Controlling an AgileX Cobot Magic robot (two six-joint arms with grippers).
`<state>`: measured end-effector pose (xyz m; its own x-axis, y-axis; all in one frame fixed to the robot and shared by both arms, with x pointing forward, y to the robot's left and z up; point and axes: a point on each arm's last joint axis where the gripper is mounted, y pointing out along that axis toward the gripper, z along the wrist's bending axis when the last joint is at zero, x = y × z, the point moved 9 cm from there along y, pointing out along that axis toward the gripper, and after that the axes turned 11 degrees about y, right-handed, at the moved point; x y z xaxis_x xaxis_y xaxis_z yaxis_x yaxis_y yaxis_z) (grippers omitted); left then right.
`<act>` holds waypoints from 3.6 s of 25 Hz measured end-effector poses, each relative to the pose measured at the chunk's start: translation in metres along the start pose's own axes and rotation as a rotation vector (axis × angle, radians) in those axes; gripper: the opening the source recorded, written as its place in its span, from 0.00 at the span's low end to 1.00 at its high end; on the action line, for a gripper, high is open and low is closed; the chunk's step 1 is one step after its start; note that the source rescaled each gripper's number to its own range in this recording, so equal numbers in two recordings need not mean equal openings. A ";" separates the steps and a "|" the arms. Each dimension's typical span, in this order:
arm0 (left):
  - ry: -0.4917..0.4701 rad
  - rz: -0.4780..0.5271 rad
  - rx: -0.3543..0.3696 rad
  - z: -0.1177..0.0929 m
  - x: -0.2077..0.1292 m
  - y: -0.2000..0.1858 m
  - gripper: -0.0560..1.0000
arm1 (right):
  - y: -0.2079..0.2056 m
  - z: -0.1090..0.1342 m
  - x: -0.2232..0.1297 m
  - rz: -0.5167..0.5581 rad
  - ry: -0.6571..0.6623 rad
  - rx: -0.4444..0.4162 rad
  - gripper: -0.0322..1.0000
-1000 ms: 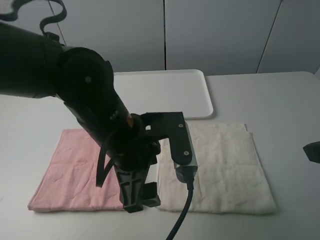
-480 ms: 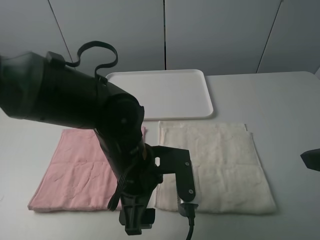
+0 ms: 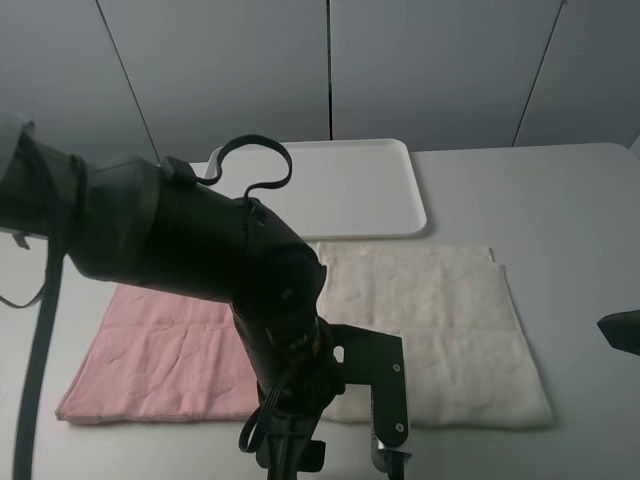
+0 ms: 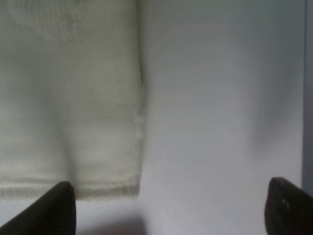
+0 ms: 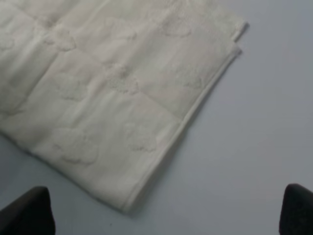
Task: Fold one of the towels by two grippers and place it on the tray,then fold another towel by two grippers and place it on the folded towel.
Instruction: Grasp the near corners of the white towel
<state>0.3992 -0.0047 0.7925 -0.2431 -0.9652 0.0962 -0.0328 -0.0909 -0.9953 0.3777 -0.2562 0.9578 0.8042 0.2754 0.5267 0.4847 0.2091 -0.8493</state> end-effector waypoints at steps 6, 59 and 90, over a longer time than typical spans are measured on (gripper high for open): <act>0.002 0.004 0.004 0.003 0.001 0.003 0.99 | 0.000 0.000 0.001 -0.003 -0.003 0.002 1.00; 0.040 -0.006 0.040 0.011 0.005 0.007 0.99 | 0.106 0.057 -0.048 0.400 -0.712 0.365 1.00; 0.044 -0.006 0.043 0.012 0.005 0.007 0.99 | 0.151 0.040 -0.081 0.609 -0.898 0.299 1.00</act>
<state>0.4090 -0.0126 0.7855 -0.2853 -0.9530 0.1019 0.0066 -0.1082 -0.9941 0.3724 -0.2093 0.7883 0.2813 0.9589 -0.0368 -0.1033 -0.0079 -0.9946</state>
